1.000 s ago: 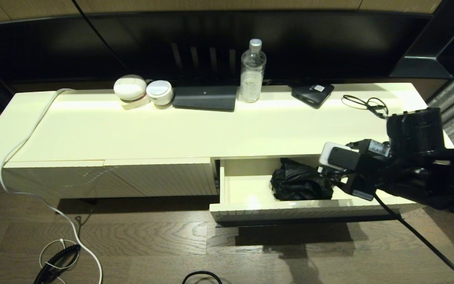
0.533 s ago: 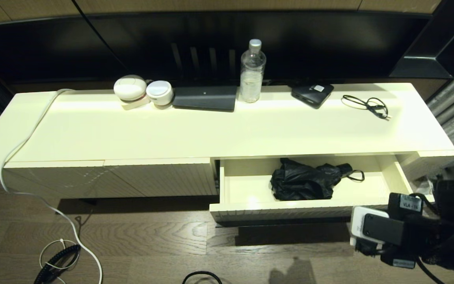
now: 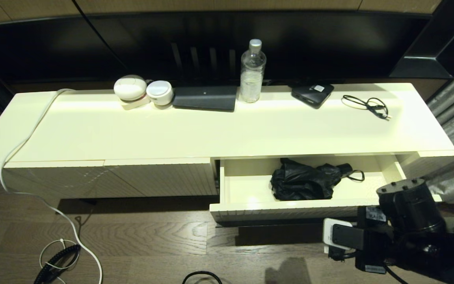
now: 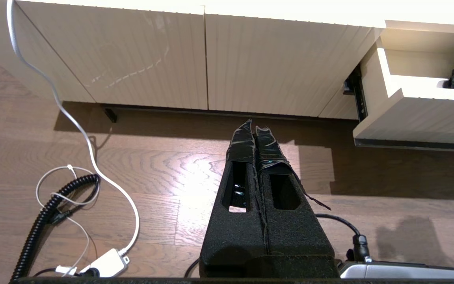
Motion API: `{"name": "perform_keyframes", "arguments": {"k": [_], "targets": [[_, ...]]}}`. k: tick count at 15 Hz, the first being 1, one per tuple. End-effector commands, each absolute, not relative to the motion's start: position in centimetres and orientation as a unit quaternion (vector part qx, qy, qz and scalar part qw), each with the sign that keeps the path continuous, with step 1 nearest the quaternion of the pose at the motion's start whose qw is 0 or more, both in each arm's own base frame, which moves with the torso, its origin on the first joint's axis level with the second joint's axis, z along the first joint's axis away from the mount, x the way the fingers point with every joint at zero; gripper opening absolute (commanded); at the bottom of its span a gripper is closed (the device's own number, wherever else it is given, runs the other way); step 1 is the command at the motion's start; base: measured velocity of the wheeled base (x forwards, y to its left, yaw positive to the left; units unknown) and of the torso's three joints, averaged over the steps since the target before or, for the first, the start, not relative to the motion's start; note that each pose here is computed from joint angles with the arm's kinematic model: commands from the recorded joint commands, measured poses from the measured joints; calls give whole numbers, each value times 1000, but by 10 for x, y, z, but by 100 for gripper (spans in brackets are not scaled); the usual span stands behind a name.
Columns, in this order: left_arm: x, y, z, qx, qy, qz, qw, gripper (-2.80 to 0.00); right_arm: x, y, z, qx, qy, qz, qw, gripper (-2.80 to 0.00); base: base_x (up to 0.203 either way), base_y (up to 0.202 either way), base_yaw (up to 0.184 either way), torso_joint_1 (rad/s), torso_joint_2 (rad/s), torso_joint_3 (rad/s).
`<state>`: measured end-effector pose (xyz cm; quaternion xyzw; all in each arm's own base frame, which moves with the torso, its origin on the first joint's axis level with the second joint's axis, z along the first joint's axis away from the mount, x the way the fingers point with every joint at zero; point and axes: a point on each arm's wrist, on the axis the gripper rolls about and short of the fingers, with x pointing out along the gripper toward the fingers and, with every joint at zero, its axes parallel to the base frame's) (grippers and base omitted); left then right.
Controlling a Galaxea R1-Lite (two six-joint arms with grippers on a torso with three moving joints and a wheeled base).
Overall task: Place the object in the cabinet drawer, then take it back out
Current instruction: Close the drawer
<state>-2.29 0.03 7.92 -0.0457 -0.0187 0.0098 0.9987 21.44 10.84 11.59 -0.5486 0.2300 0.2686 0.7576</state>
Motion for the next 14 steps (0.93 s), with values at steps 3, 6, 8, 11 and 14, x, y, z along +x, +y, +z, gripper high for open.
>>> {"name": "perform_keyframes", "arguments": {"k": [3,6,8,11,14], "targets": [[-23,0,79,-46,-20,10,999,-280,245,123,84,-552,227,263,758,-280,0,0,0,0,0,0],[-23,0,79,-46,-20,10,999,-280,257,129,84,-550,196,236,777,-280,0,0,0,0,0,0],[-23,0,79,-46,-20,9,999,-280,262,130,85,-554,190,213,782,-280,0,0,0,0,0,0],[-23,0,79,-46,-20,10,999,-280,270,131,85,-551,176,195,792,-280,0,0,0,0,0,0],[-23,0,79,-46,-20,10,999,-280,279,135,80,-548,162,178,801,-280,0,0,0,0,0,0]]}}
